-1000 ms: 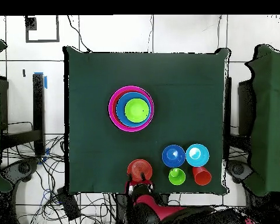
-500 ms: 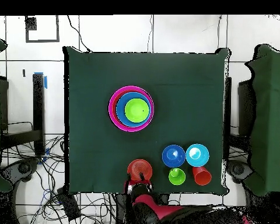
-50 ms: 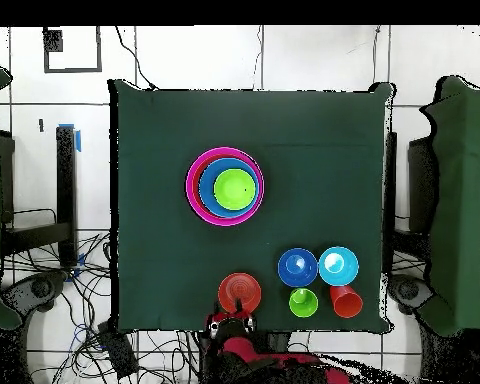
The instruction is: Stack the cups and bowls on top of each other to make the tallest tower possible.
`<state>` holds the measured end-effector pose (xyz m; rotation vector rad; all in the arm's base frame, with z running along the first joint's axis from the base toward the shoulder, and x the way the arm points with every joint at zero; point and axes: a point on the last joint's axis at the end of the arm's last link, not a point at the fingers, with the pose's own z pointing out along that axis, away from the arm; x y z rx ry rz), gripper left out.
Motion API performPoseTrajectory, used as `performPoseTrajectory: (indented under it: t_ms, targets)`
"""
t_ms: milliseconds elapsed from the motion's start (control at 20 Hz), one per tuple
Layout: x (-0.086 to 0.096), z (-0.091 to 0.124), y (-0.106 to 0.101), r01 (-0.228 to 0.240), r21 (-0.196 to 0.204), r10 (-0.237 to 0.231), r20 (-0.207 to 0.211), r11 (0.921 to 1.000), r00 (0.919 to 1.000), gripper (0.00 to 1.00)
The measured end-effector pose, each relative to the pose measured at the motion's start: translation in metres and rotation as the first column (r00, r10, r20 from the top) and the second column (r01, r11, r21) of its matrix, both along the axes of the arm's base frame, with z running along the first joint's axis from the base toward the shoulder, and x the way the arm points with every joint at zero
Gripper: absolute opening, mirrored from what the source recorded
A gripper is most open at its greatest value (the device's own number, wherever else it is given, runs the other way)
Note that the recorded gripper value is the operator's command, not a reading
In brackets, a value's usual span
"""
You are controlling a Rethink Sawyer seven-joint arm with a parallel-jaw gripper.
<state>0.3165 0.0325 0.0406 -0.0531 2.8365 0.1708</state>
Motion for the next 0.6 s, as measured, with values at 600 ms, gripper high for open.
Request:
performPoseTrajectory:
  t_ms: [600]
  targets:
    - [0.003,0.007,-0.010,-0.003,-0.074,0.004,0.023,0.9972,0.9997,1.00]
